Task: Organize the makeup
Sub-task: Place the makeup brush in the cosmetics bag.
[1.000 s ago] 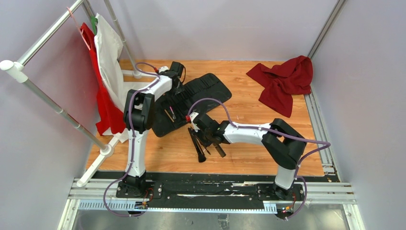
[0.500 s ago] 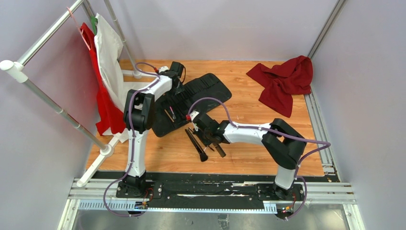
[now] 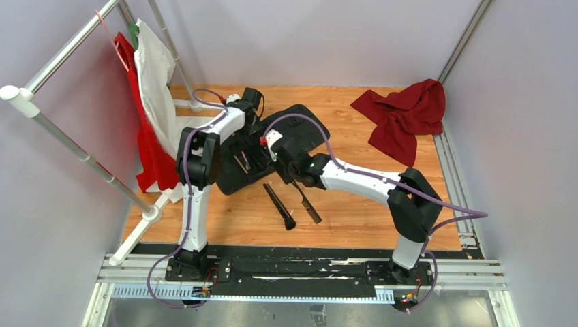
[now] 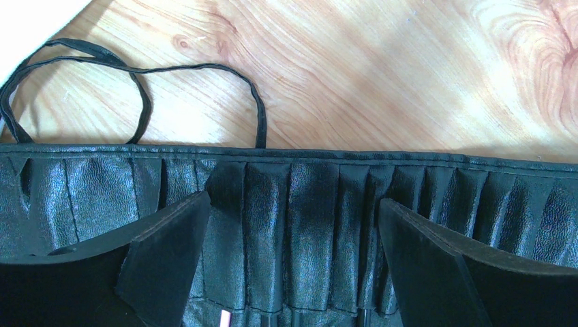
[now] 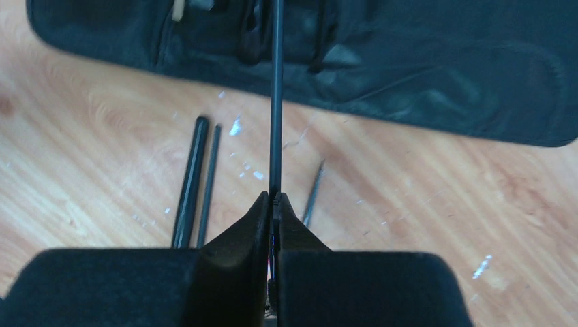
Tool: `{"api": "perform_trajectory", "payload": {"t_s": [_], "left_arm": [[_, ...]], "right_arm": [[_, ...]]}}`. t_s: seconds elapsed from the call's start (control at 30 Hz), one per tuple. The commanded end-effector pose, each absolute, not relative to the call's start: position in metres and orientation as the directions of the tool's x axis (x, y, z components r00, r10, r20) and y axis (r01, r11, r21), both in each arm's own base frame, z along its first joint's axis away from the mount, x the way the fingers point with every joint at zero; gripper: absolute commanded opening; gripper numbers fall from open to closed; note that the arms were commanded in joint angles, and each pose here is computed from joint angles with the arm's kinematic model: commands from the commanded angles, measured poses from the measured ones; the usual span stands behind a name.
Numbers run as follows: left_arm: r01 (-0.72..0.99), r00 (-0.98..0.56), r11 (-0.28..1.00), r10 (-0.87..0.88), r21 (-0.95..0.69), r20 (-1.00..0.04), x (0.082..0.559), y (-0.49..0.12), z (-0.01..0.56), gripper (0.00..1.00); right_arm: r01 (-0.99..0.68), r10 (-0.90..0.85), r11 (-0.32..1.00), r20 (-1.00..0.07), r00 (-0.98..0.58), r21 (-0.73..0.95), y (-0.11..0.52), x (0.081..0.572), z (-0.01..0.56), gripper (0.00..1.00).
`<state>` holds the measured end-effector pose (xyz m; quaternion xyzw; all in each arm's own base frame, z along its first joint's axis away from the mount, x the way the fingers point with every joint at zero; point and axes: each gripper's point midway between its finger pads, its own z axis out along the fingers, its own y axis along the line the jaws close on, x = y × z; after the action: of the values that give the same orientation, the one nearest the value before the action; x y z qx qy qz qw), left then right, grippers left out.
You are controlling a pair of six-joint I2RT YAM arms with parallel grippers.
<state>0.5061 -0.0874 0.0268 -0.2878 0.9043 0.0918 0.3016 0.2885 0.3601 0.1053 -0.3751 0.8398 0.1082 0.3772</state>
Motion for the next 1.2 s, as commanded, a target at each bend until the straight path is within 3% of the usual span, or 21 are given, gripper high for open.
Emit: {"api": "perform_trajectory", "payload": {"t_s": [0.0,0.4,1.17], "left_arm": [[-0.573,-0.729,0.807,-0.422,0.142,-0.539,0.479,-0.072,-0.004,0.98],[-0.57,-0.731,0.809,-0.421,0.142,-0.537,0.479,-0.072,-0.004,0.98],[-0.57,-0.732,0.809,-0.42,0.144,-0.537,0.479,-0.072,-0.003,0.98]], "right_arm": [[-0.631,-0.5,0.763,-0.745,-0.441,-0.139,0.344,0.332,0.13,0.01],[-0.595,-0.439,0.801,-0.735,-0.516,-0.06,0.345,0.398,0.118,0.01],[-0.668,-0.501,0.741,-0.608,-0.616,0.067,0.361,0.403,0.068,0.01]]}}
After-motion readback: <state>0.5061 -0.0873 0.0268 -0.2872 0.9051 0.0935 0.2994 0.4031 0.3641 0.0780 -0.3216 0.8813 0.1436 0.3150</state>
